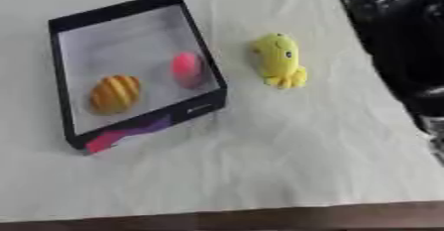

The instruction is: Pick up objects on the table and place them in the box.

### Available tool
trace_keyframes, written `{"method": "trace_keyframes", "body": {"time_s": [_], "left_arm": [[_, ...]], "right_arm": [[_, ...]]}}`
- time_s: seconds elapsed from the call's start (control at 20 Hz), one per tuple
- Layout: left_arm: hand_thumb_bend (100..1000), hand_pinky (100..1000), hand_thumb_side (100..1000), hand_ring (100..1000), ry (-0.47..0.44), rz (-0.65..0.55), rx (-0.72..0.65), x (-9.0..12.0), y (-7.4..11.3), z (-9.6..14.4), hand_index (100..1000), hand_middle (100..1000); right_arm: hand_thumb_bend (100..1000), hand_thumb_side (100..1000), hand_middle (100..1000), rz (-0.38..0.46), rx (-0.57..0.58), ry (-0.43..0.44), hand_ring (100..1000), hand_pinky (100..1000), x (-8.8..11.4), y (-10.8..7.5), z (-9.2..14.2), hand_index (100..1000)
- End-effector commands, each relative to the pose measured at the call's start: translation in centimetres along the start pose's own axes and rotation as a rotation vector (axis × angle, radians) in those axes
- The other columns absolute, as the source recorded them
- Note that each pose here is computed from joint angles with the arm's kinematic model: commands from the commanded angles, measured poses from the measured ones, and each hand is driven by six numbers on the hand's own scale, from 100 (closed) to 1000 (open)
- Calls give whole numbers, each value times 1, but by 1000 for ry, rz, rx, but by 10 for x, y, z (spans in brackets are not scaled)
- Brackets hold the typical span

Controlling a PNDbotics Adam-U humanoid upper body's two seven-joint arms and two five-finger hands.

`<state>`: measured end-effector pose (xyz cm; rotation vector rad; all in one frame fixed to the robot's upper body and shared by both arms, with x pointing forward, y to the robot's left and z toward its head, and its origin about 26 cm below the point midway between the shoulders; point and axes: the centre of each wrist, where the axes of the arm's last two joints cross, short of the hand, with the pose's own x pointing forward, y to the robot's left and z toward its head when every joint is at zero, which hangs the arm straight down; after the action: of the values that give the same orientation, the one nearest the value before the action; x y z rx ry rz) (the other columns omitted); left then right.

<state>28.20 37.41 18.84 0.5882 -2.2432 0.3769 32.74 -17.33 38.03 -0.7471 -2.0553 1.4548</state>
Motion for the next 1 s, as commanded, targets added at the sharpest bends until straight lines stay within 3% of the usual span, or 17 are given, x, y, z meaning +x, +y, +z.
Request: {"method": "trace_keyframes", "body": {"time_s": [0.05, 0.2, 0.4, 1.0], "left_arm": [[464, 773, 625, 848, -43, -29, -9, 8, 5, -9, 858, 845], [465, 773, 625, 848, -43, -29, -15, 9, 4, -9, 857, 845], [465, 772, 626, 847, -39, -26, -13, 8, 4, -9, 857, 844], [467, 771, 628, 846, -27, -15, -14, 6, 1, -8, 856, 844]], "right_arm": [[526, 281, 771, 69, -7, 15, 825, 846, 3, -31, 34, 868], [535, 297, 779, 86, 41, 53, 832, 849, -2, -32, 57, 872], [545, 316, 783, 74, 135, 110, 835, 851, -17, -16, 74, 874], [554, 334, 790, 15, 339, 208, 839, 847, -30, 40, 81, 878]]}}
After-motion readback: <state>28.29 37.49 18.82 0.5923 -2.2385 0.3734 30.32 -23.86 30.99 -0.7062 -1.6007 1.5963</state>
